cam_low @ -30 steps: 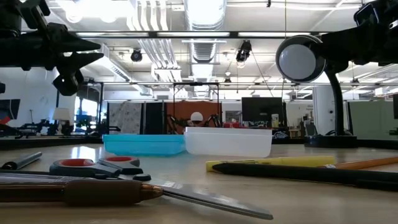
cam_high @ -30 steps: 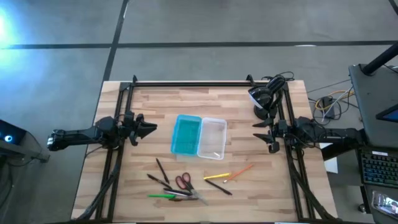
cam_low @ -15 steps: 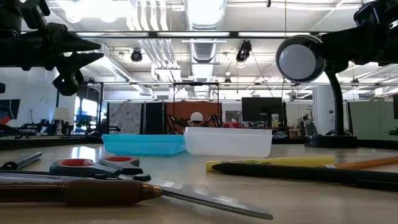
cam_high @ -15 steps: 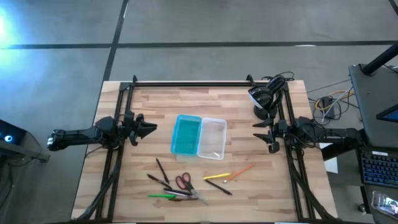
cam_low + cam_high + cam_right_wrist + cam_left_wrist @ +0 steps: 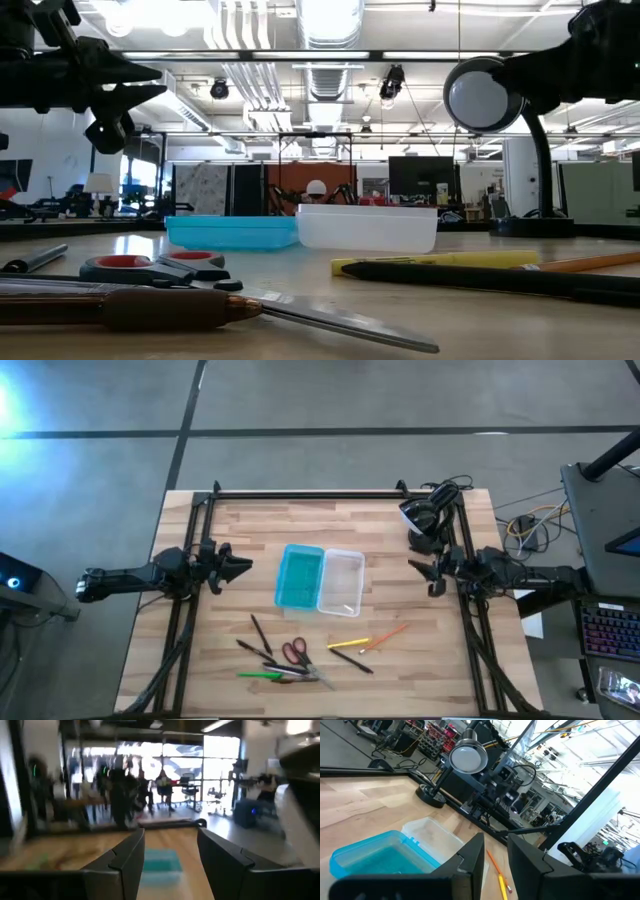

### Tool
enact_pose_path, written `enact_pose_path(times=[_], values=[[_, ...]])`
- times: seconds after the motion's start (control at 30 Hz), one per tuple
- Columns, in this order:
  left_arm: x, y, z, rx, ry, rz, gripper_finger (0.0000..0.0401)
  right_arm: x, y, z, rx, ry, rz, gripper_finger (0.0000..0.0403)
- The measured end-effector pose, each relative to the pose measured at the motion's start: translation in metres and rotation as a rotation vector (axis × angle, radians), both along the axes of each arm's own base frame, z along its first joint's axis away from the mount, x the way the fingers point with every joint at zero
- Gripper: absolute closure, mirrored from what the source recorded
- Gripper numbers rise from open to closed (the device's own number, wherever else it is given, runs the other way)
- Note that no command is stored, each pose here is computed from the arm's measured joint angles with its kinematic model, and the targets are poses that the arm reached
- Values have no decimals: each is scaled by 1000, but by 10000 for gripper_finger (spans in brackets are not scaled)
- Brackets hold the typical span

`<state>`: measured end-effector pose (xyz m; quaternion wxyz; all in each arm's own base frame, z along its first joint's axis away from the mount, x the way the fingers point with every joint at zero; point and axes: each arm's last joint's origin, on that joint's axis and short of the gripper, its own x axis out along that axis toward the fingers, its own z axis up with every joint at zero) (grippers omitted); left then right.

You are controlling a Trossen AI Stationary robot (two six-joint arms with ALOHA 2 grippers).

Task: Pick & place school supplies into a supply box
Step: Put the orange pencil into the supply box

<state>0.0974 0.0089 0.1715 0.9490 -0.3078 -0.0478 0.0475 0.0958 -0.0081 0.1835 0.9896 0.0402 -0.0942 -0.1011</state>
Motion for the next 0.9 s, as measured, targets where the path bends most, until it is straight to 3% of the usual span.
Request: enact_pose_path(times=[0.1, 0.2, 0.27, 0.37, 0.47, 0.57, 0.67, 0.77, 0.9], values=[[0, 0, 0, 0, 0, 0, 332, -2, -2, 6, 363, -151, 24, 229], [0, 0, 0, 0, 0, 0, 332, -1, -6, 1, 771, -249, -62, 229], [0, 0, 0, 0, 0, 0, 332, 1, -7, -7, 938, -259, -112, 229], [0, 0, 0, 27, 5, 2, 332, 4, -7, -17, 965, -158, -155, 229], [0, 0, -1, 163, 30, 10, 332, 6, -7, -17, 938, -134, -134, 229], [0, 0, -1, 222, 42, 14, 332, 9, -5, -14, 1040, -158, -57, 230], [0, 0, -2, 300, 56, 29, 332, 14, 0, -21, 1124, -8, 79, 230], [0, 0, -2, 281, 54, 28, 332, 18, 3, -34, 1264, 147, 96, 236], [0, 1, 0, 124, 28, 34, 332, 22, 6, -39, 1376, 394, -32, 255]])
